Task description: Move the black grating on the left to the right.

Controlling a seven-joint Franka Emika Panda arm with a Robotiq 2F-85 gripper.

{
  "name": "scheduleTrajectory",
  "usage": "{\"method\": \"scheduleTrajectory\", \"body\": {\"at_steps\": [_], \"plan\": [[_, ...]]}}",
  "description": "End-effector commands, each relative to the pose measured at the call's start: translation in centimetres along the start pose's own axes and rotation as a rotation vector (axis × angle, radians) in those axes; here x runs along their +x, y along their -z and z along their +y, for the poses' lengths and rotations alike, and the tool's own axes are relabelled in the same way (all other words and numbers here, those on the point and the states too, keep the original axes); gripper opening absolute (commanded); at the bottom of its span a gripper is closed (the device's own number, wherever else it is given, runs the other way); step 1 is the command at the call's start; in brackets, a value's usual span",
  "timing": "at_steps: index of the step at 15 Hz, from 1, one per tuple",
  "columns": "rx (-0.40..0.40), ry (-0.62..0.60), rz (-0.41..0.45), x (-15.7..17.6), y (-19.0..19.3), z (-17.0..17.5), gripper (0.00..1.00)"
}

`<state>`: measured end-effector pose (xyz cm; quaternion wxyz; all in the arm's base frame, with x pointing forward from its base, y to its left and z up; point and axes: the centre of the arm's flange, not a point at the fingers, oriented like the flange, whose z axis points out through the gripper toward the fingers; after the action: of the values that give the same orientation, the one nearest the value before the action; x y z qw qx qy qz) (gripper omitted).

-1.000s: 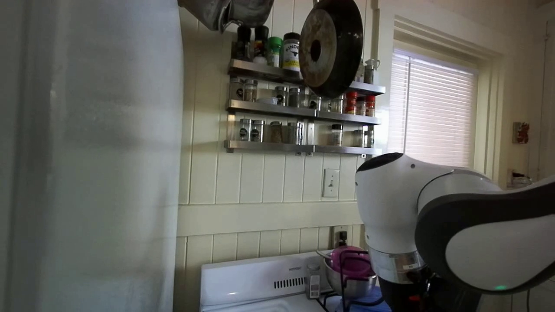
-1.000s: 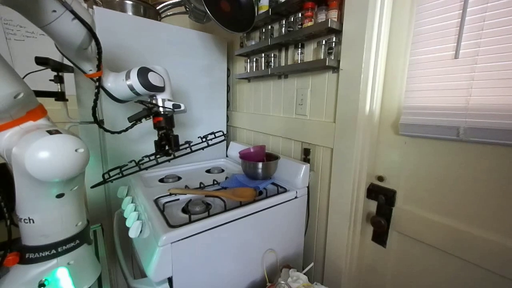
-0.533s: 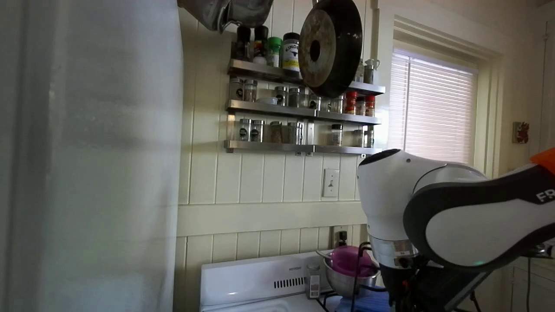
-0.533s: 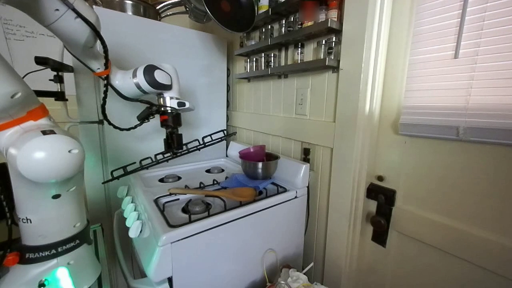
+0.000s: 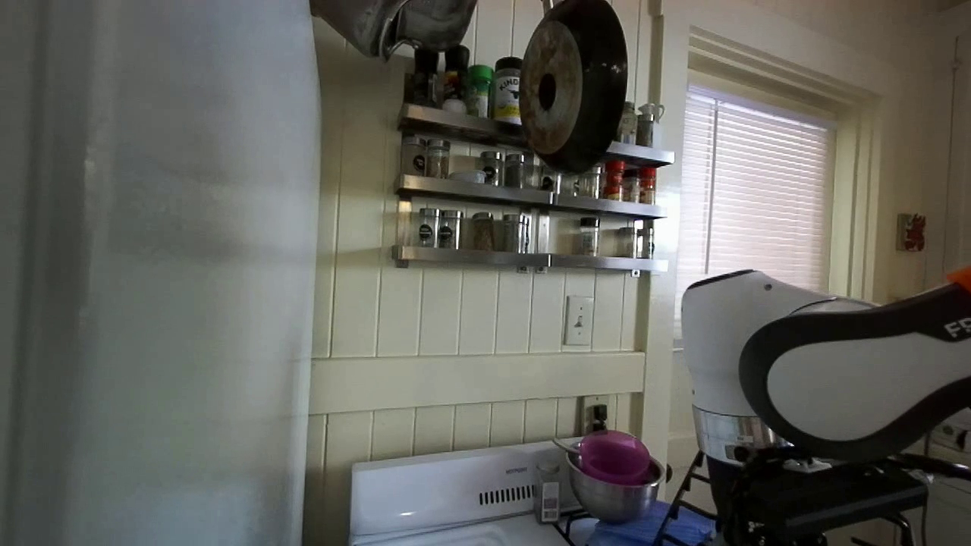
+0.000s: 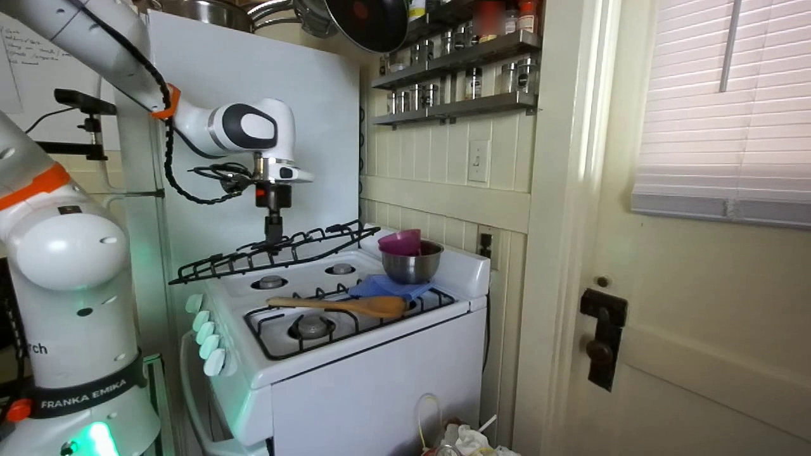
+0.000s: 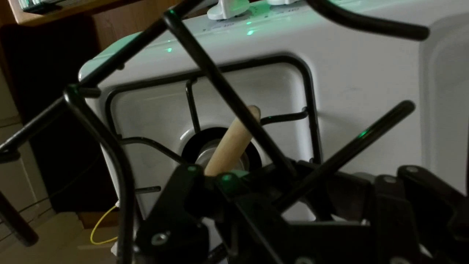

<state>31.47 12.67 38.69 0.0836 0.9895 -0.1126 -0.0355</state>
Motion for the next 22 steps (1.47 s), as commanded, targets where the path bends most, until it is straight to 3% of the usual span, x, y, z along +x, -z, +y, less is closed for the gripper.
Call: {"method": "scheduleTrajectory", "body": {"at_steps": [1, 5, 10, 15, 22], "plan": [[0.005, -0.006, 0.002, -0.1, -0.2, 0.3, 0.00], [0.045, -0.041, -0.011, 0.2, -0.9, 1.3, 0.00], [0.151, -0.221, -0.062, 0.5, -2.2, 5.2, 0.00], [0.247, -0.362, -0.101, 2.8, -2.5, 9.3, 0.00], [0.334, -0.447, -0.158, 4.9, -4.2, 14.7, 0.00]]}}
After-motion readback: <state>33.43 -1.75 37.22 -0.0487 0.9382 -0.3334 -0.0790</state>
